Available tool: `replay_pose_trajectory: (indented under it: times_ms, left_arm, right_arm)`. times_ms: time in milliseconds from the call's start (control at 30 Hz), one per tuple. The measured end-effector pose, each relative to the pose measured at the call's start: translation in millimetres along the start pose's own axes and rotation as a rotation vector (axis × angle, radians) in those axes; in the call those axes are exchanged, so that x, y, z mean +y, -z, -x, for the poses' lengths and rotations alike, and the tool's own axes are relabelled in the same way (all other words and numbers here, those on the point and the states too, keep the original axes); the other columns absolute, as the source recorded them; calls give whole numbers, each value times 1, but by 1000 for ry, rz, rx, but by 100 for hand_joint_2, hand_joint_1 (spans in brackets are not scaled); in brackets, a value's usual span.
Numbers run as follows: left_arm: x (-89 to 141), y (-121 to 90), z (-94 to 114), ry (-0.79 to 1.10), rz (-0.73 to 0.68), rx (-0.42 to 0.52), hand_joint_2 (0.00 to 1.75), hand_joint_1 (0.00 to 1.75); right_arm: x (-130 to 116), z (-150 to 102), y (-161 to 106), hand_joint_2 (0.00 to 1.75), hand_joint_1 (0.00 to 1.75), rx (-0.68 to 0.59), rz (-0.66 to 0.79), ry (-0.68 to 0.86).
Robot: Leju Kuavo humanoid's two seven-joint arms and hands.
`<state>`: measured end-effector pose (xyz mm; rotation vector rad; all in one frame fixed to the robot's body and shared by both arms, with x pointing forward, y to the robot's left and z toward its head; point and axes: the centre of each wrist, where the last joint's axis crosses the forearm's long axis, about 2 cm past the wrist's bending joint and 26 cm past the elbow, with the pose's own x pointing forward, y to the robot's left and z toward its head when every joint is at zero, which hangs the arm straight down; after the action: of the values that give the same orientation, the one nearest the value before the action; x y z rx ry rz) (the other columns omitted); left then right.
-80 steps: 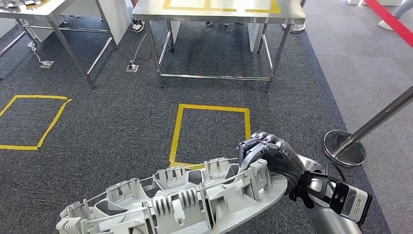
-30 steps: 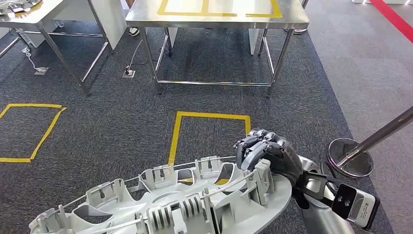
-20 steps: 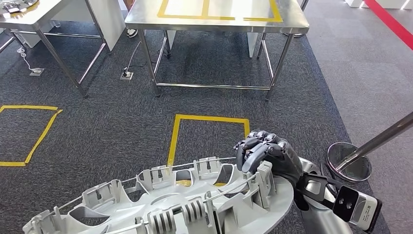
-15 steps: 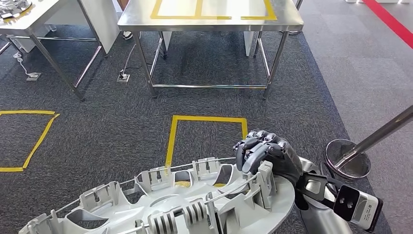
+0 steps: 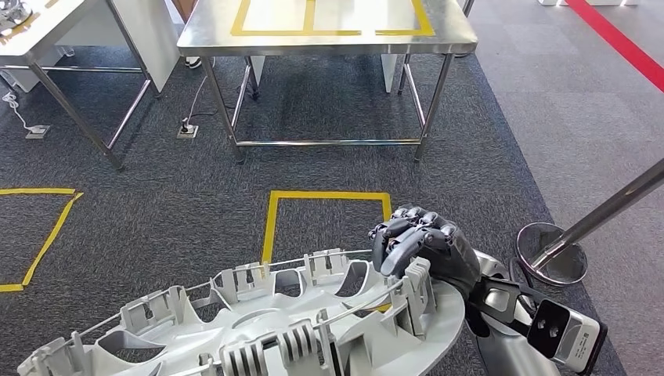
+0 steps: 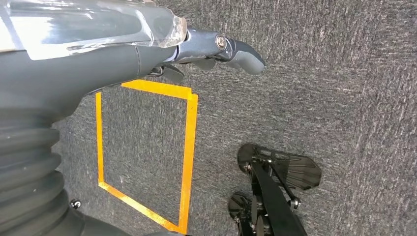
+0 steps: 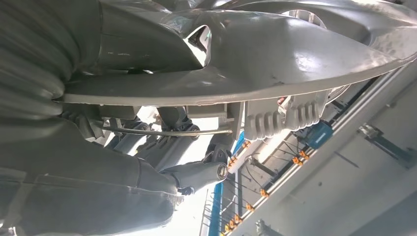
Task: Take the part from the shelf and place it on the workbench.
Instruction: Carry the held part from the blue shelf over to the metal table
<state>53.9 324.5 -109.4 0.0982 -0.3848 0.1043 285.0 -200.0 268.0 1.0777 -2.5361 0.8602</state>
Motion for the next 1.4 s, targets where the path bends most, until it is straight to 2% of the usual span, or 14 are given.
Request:
replay_pose_trajectory:
  times_ms: [1400]
  left_arm:
    - [3,0,1,27,2,-2,175,0]
  right_arm:
    - [-1,-8,-5,175,175,-3,15,-25]
